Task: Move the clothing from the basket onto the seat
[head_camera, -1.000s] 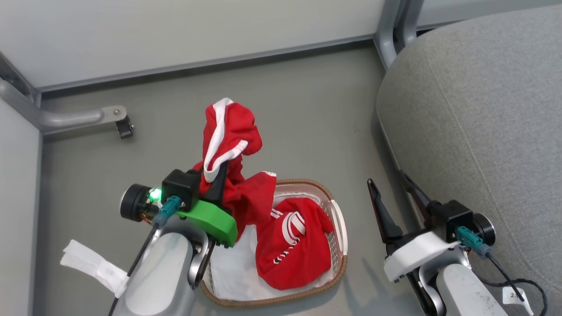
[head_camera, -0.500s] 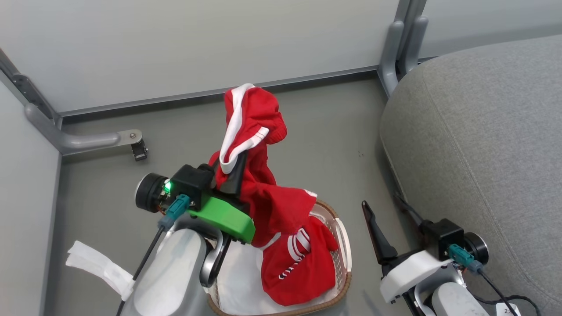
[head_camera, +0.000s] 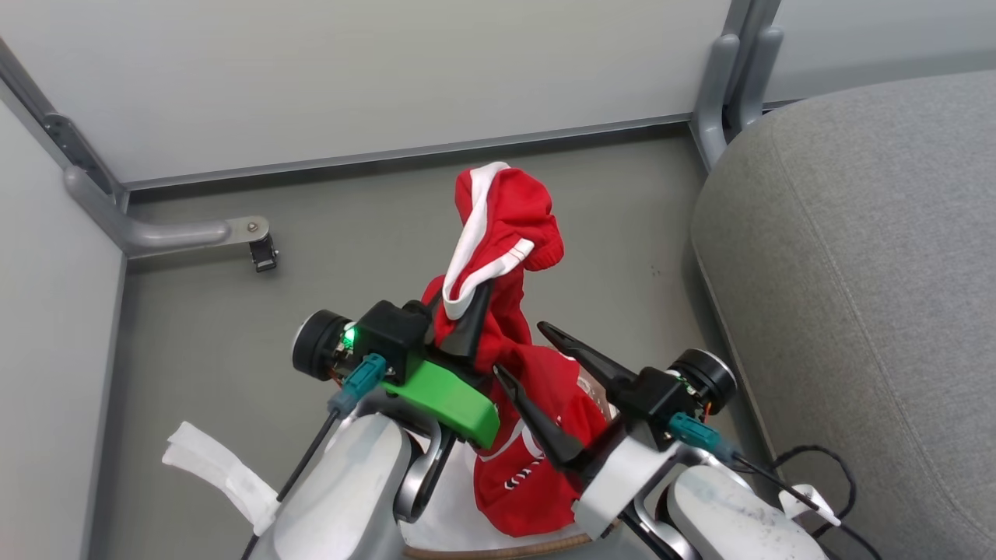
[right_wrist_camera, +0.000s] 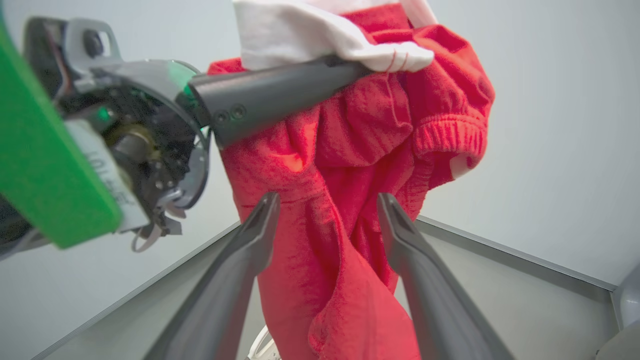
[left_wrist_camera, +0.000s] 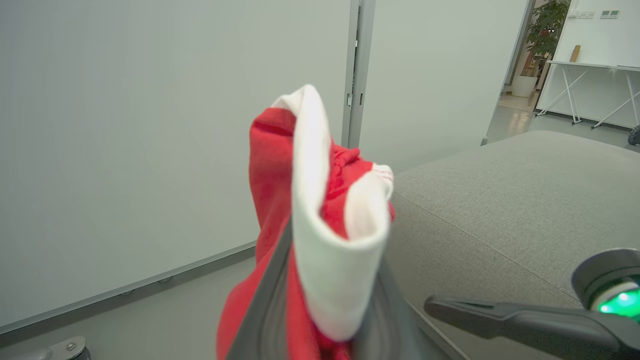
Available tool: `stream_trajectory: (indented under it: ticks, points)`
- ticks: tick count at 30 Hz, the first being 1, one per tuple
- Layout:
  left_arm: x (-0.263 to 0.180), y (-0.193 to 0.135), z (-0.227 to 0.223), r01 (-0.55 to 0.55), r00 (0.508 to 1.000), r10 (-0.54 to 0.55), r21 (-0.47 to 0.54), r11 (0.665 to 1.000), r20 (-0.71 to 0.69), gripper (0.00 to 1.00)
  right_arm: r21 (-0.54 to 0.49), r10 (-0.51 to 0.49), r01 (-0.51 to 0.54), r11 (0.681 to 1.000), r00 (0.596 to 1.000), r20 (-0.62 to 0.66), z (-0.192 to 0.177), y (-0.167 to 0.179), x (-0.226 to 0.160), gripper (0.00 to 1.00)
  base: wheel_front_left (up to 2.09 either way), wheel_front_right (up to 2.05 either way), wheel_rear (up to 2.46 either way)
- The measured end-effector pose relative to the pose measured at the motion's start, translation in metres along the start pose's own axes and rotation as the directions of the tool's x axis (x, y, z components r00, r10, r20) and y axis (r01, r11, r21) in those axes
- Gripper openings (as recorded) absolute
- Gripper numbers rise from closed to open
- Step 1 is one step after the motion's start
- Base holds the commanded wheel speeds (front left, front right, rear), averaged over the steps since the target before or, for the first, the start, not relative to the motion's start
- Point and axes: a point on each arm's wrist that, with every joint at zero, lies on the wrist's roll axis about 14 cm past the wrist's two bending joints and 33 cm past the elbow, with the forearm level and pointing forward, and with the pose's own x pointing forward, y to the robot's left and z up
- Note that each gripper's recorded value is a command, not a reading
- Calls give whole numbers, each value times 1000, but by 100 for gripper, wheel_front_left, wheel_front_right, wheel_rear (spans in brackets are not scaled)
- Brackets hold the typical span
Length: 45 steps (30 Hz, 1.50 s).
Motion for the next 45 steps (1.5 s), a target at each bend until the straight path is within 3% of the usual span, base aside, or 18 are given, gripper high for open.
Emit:
stream_trajectory:
  ticks: [7,21,22,23,24,27,28,29,30,45]
  points:
    - [-2,-11,3,26,1000,-26,-16,1000,5,0,-11,115,-116,993,991,-68,-18,26,19,100,0,0,0]
    - [-10,-18,8,15,1000,-14,-69,998,10,0,-59,138,-143,988,987,-79,-23,28,46,100,0,0,0]
    - [-10,-18,8,14,1000,-14,-71,997,9,0,-50,140,-144,988,987,-77,-23,29,47,91,0,0,0]
    - [-11,-18,7,15,1000,-14,-75,997,8,0,-40,142,-145,989,987,-81,-25,30,47,37,0,0,0]
    - [-11,-18,7,12,1000,-12,-77,997,6,0,-26,142,-144,989,986,-83,-26,31,48,0,0,0,0]
    - [-10,-15,5,-1,1000,1,-76,997,3,0,-3,137,-137,991,987,-84,-28,29,48,0,0,0,0]
    - [-9,-14,6,-5,1000,5,-64,998,4,15,2,132,-132,991,988,-82,-28,28,48,0,0,0,0]
    - [-8,-12,6,-8,1000,9,-58,998,7,53,4,128,-128,992,988,-82,-28,26,48,0,0,0,0]
    - [-6,-11,6,-13,1000,13,-60,998,6,100,6,118,-118,993,990,-82,-28,24,48,0,0,0,0]
    - [16,-30,-24,67,996,-69,-54,996,-53,100,-1,-116,116,993,990,-76,-23,-46,14,0,0,0,0]
